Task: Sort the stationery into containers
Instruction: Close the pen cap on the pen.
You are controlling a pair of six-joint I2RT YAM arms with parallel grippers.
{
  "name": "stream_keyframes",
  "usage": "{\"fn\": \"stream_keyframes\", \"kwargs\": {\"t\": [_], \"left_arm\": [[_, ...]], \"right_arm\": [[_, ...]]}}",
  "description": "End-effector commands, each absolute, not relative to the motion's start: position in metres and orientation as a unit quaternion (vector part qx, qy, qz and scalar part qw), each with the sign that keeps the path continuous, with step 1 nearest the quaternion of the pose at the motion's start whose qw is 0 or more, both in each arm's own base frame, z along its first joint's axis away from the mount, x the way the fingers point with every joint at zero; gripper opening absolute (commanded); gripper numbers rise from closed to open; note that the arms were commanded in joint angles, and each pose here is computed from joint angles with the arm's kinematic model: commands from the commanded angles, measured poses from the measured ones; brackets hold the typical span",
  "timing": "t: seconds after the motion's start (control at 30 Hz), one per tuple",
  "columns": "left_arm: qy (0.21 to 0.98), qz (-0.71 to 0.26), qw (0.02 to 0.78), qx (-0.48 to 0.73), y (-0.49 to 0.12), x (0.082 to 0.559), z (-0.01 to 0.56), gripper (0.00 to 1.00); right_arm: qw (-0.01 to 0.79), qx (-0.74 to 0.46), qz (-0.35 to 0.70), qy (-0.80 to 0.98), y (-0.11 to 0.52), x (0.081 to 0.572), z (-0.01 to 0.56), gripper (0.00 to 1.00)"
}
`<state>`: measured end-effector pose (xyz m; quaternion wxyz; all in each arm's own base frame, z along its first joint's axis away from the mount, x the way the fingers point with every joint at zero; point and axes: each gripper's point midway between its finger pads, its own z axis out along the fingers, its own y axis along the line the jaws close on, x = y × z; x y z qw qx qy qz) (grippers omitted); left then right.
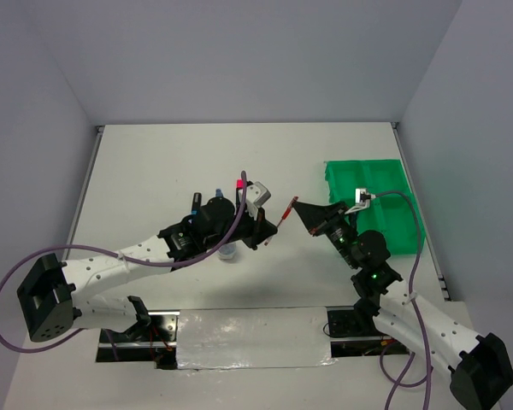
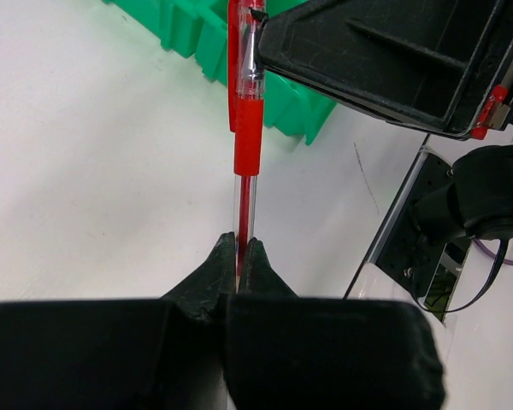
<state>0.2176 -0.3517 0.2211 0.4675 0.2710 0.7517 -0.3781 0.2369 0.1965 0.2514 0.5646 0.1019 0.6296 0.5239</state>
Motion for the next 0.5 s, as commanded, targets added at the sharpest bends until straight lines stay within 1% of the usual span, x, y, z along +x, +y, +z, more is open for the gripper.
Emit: {"fn": "stream_keyframes", "kwargs": {"t": [0.0,0.47], "left_arm": [[0.55,-0.473,0.658,0.202,-0.349,0.234,0.409,0.0],[0.527,-0.492,0.667,0.186,-0.348,0.234,0.427,0.0]], "right_arm": [[0.446,0.03,0.514,0.732,0.227,0.198,0.169,0.0],[0.427,0.023,0.523,0.738,0.244,0.191,0.16,0.0]]}}
